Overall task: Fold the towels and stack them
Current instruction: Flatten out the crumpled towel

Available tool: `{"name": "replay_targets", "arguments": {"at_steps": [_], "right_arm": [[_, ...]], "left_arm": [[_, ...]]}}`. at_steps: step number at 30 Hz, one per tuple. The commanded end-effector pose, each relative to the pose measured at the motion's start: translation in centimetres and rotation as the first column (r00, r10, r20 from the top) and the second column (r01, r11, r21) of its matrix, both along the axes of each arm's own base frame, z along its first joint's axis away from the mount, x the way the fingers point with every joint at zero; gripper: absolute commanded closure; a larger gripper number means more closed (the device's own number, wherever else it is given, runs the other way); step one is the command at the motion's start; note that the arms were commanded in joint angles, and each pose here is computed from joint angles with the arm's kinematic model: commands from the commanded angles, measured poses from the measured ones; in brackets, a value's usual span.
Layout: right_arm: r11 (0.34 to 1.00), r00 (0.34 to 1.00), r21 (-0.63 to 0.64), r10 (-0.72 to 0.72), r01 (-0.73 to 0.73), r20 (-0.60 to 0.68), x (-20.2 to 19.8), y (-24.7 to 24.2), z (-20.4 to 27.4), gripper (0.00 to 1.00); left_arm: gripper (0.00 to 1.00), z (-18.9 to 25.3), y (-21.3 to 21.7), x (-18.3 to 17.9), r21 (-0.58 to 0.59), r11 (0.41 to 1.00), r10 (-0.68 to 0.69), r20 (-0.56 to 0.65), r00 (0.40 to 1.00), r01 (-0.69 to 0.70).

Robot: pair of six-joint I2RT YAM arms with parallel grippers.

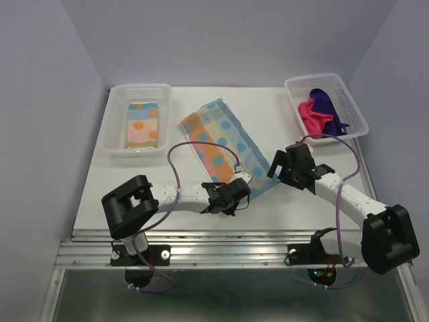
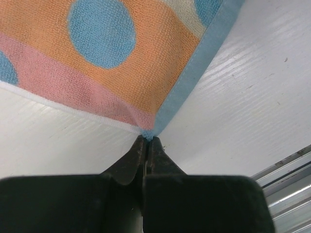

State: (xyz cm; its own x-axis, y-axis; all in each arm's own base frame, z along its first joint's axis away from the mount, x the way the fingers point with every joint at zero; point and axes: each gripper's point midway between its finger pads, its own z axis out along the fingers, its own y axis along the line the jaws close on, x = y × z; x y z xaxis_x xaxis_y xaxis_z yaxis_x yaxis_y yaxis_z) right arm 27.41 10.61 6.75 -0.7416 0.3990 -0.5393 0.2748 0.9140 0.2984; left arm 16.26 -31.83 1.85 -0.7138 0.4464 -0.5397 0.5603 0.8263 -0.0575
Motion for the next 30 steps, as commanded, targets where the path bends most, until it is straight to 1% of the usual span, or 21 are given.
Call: {"name": "replay_targets", "arguments": {"at_steps": [1,4,5,9,10,11,13,14,15,16,20,25,27,30], "right_arm": [[1.000,1.000,-0.007,-0.021,0.021,0.010,0.7,-0.3,-0.2,0.00],[0.999,1.000,-0.047,-0.008,0.007,-0.017,0.8,-0.6,-0.8,0.00],[0.997,0.999,-0.078,-0.022,0.019,-0.036,0.7,-1.1,-1.4,0.00],[0.990,0.997,-0.131,-0.054,0.046,-0.063,1.1,-1.9,-2.5,0.01],[0.990,0.996,-0.133,-0.054,0.045,-0.065,1.1,-1.9,-2.7,0.01],[0.990,0.997,-0.133,-0.049,0.040,-0.067,1.3,-1.8,-2.9,0.05],[0.993,0.996,-0.118,-0.040,0.031,-0.074,1.5,-1.4,-3.5,0.08],[0.995,0.996,-0.101,-0.031,0.023,-0.082,1.5,-1.0,-3.6,0.12],[0.995,0.996,-0.094,-0.029,0.021,-0.086,1.5,-0.8,-3.8,0.13],[0.996,0.996,-0.087,-0.022,0.014,-0.091,1.4,-0.7,-4.0,0.16],[0.997,0.995,-0.080,-0.015,0.007,-0.102,0.9,-0.6,-4.2,0.20],[0.997,0.993,-0.082,-0.005,-0.005,-0.121,-0.2,-0.6,-4.6,0.20],[0.996,0.992,-0.093,-0.007,-0.005,-0.126,-0.4,-0.6,-4.6,0.23],[0.992,0.992,-0.126,0.000,-0.016,-0.128,-0.6,-0.4,-4.6,0.23]], "left_arm": [[1.00,-0.2,1.3,-0.9,0.032,0.999,0.012,-0.010,1.000,-0.011],[1.00,0.2,1.3,-0.7,0.001,0.999,0.032,0.002,0.999,-0.032],[1.00,0.4,1.2,-0.8,-0.021,0.999,0.029,0.006,1.000,-0.029],[1.00,1.3,1.2,-0.8,-0.078,0.996,0.052,0.022,0.998,-0.050],[1.00,1.5,1.2,-0.8,-0.088,0.995,0.052,0.023,0.998,-0.050],[1.00,1.6,1.4,-0.8,-0.098,0.994,0.055,0.029,0.998,-0.052],[1.00,1.6,1.6,-0.7,-0.100,0.993,0.064,0.037,0.997,-0.060],[1.00,1.5,1.8,-0.7,-0.099,0.993,0.072,0.038,0.997,-0.068],[1.00,1.4,2.0,-0.6,-0.096,0.993,0.077,0.040,0.996,-0.073],[1.00,1.3,2.0,-0.7,-0.094,0.993,0.075,0.040,0.996,-0.071],[1.00,0.9,2.1,-0.8,-0.091,0.993,0.079,0.035,0.996,-0.075],[1.00,1.0,1.7,-0.8,-0.115,0.991,0.079,0.031,0.996,-0.075],[1.00,0.9,1.6,-0.8,-0.118,0.990,0.075,0.029,0.997,-0.071],[1.00,0.5,1.7,-0.9,-0.111,0.991,0.075,0.024,0.997,-0.072]]}}
